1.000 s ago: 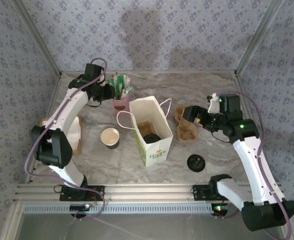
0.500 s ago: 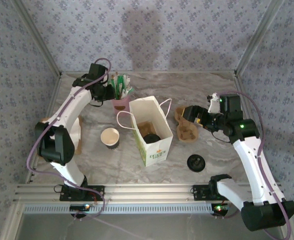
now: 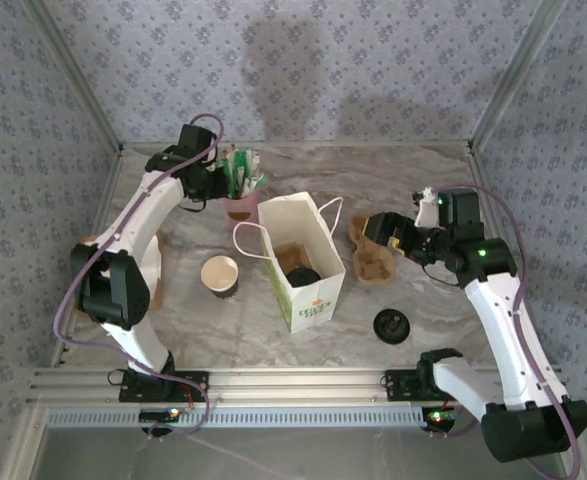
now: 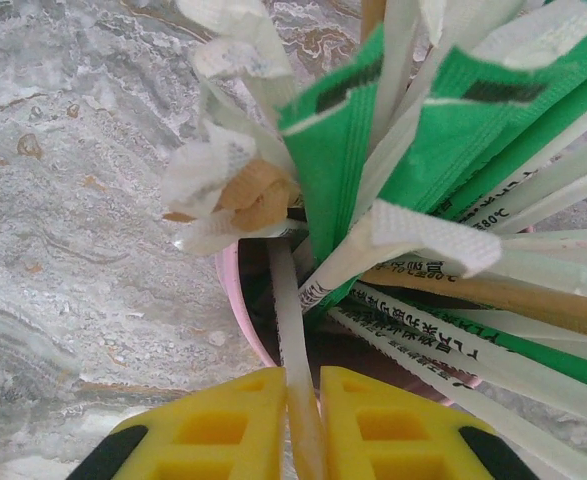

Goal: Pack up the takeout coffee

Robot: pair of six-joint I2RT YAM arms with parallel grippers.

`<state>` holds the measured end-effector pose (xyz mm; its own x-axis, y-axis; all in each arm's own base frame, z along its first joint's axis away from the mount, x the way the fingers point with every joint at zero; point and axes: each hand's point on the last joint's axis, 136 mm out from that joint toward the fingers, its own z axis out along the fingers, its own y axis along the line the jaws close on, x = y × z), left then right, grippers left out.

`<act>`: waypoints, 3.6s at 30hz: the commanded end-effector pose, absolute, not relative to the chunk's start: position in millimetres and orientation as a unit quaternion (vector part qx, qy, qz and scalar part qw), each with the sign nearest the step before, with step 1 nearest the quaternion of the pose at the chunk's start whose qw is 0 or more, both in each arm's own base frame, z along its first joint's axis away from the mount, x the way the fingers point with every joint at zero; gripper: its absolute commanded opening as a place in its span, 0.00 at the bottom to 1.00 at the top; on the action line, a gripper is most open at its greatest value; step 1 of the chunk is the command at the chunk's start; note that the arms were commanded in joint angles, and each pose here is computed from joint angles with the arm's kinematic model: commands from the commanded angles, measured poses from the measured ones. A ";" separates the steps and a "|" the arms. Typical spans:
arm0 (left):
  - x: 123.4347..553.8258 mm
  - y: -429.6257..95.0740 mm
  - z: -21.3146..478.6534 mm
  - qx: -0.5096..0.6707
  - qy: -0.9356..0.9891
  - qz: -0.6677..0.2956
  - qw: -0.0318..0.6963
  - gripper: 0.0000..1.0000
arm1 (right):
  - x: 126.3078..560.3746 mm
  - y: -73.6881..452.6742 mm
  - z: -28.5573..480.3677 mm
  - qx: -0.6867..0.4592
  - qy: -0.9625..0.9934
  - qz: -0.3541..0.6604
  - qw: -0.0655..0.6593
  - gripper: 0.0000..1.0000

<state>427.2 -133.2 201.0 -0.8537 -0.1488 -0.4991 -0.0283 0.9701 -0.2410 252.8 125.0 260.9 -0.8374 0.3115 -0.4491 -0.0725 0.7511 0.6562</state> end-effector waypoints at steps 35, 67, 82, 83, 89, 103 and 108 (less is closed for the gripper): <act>359.0 -114.8 313.0 -0.008 0.942 -0.115 0.316 0.16 | 249.7 125.9 277.8 0.065 0.881 0.363 0.297 1.00; 309.0 -124.1 327.5 0.028 0.882 -0.171 0.438 0.99 | 242.0 133.4 286.7 0.060 0.878 0.368 0.301 1.00; 365.8 -128.8 268.6 0.024 0.881 -0.075 0.466 0.65 | 243.1 135.9 282.5 0.059 0.881 0.365 0.296 1.00; 367.9 -129.4 266.7 0.024 0.882 -0.074 0.466 0.62 | 243.3 136.0 281.8 0.059 0.881 0.365 0.295 1.00; 378.1 -134.1 258.0 0.028 0.882 -0.071 0.464 0.59 | 244.4 136.8 280.1 0.059 0.881 0.366 0.293 1.00; 379.4 -136.2 257.1 0.029 0.890 -0.070 0.450 0.19 | 242.7 137.8 277.9 0.058 0.882 0.369 0.289 1.00; 374.1 -131.5 272.0 0.030 0.891 -0.062 0.448 0.16 | 242.2 137.8 279.1 0.058 0.881 0.370 0.290 1.00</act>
<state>376.3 -135.0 245.6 -0.6250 -0.0056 -0.7806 0.1116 0.9891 -0.0964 242.6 136.1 273.5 -0.8324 0.3148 -0.4561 -0.0984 0.7259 0.6807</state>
